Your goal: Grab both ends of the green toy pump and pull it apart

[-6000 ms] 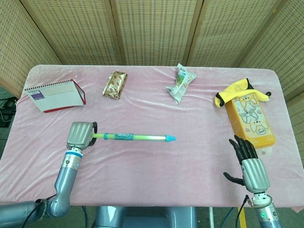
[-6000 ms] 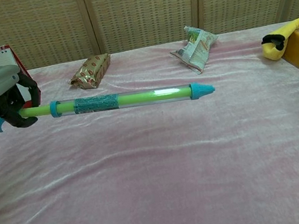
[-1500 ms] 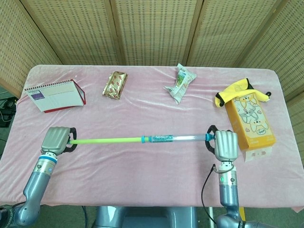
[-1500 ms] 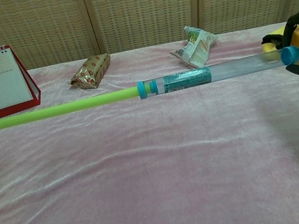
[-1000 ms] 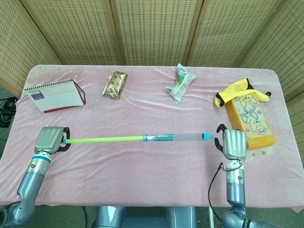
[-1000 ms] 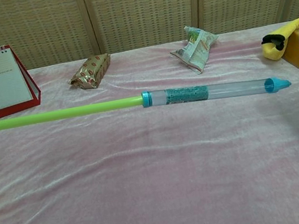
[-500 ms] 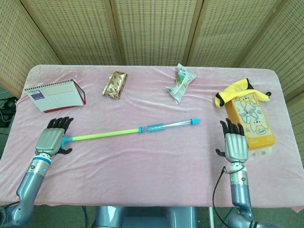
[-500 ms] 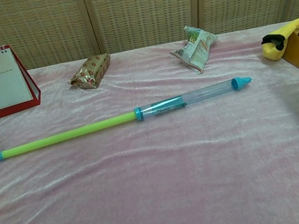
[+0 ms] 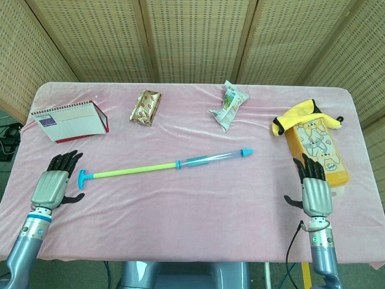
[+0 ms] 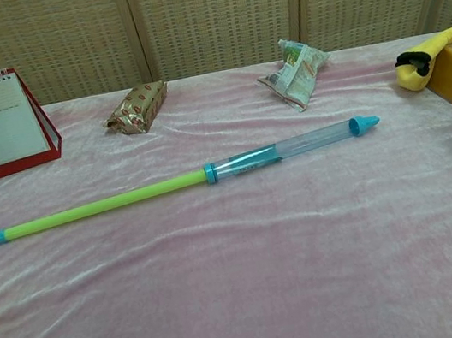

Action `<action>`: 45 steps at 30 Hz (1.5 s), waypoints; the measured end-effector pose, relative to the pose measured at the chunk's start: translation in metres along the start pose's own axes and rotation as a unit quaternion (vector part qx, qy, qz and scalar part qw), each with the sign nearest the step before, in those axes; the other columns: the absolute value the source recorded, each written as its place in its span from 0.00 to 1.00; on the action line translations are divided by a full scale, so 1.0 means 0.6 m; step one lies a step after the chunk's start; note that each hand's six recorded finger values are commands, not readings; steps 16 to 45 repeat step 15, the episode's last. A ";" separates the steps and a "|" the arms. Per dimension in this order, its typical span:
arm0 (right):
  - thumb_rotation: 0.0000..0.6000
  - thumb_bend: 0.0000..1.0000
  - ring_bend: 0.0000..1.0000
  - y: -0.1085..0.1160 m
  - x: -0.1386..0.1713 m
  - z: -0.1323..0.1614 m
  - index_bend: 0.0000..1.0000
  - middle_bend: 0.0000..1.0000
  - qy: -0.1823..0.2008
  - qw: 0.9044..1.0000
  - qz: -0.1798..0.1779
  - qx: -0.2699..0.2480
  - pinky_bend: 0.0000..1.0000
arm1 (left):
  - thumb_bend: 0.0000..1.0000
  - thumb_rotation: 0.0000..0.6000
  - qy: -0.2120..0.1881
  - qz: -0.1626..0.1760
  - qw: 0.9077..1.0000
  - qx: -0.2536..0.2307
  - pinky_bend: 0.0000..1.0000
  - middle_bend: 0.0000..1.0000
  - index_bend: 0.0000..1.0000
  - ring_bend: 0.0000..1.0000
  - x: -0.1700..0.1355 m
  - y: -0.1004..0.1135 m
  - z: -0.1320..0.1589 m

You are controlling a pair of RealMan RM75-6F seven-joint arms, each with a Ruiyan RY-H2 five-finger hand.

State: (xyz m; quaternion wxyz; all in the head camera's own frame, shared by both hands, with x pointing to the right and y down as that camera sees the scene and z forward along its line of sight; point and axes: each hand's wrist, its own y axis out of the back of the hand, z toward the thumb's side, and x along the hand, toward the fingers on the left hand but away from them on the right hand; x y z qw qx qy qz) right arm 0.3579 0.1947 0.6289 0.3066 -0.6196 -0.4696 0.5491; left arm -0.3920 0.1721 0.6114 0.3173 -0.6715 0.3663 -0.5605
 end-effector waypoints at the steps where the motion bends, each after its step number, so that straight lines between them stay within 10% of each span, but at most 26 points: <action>1: 1.00 0.25 0.00 0.002 0.010 -0.003 0.12 0.00 0.012 1.000 0.000 -0.006 0.00 | 0.19 1.00 -0.003 0.015 1.000 0.003 0.00 0.00 0.00 0.00 -0.012 0.001 -0.004; 10: 1.00 0.24 0.00 0.021 0.085 -0.036 0.08 0.00 0.073 0.997 -0.024 0.004 0.00 | 0.19 1.00 -0.003 0.064 0.998 0.019 0.00 0.00 0.00 0.00 -0.099 -0.031 -0.022; 45: 1.00 0.24 0.00 0.026 0.093 -0.037 0.07 0.00 0.078 0.996 -0.030 0.006 0.00 | 0.19 1.00 -0.008 0.074 0.997 0.025 0.00 0.00 0.00 0.00 -0.107 -0.025 -0.020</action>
